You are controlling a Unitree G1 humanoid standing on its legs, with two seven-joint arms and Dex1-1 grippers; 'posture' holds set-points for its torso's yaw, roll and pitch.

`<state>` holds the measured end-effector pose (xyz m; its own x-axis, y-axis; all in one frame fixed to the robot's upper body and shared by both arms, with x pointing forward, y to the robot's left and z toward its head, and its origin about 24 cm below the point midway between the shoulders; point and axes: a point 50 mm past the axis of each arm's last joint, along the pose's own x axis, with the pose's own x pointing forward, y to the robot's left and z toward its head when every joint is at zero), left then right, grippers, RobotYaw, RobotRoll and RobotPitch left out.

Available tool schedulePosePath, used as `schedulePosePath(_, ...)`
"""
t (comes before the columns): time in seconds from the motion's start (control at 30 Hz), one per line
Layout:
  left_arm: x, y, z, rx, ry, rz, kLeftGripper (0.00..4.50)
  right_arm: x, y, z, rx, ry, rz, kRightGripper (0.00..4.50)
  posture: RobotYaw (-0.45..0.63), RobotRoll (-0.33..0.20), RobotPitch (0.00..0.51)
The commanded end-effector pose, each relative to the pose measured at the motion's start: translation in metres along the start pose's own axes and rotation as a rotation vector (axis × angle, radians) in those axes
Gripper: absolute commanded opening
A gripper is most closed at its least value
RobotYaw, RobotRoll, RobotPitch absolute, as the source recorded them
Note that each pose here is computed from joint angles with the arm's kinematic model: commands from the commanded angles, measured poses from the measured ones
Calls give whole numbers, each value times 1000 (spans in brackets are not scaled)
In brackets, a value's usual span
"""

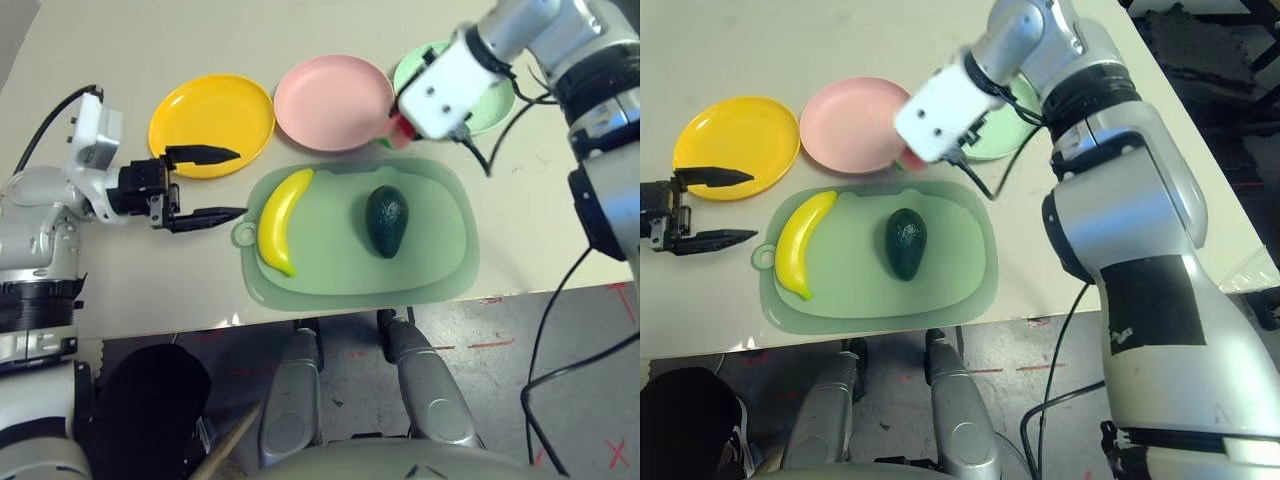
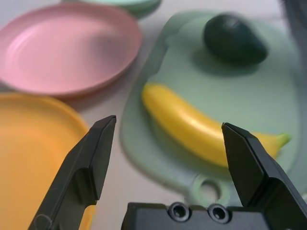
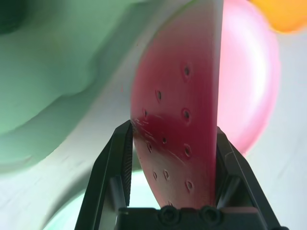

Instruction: Place the fruits into color-matched plates.

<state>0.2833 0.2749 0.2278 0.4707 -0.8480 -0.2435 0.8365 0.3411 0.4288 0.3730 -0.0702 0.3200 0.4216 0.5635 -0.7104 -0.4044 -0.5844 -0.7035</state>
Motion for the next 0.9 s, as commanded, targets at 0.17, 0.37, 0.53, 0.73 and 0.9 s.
schedulePosePath(0.17,8,17,29,64,84,198,4500,23,-21,10,126,10,-216,2127,-32,0,370)
schedulePosePath(0.37,5,21,38,95,98,231,4500,48,-13,11,159,55,-179,2127,-6,0,365)
schedulePosePath(0.53,4,21,35,91,103,247,4500,59,-5,12,160,58,-127,2127,-6,0,367)
schedulePosePath(0.73,7,20,32,81,101,235,4500,59,-3,10,153,70,-130,4333,-10,0,364)
schedulePosePath(0.9,9,20,31,80,95,213,4500,52,-7,8,149,83,-155,4451,-19,0,362)
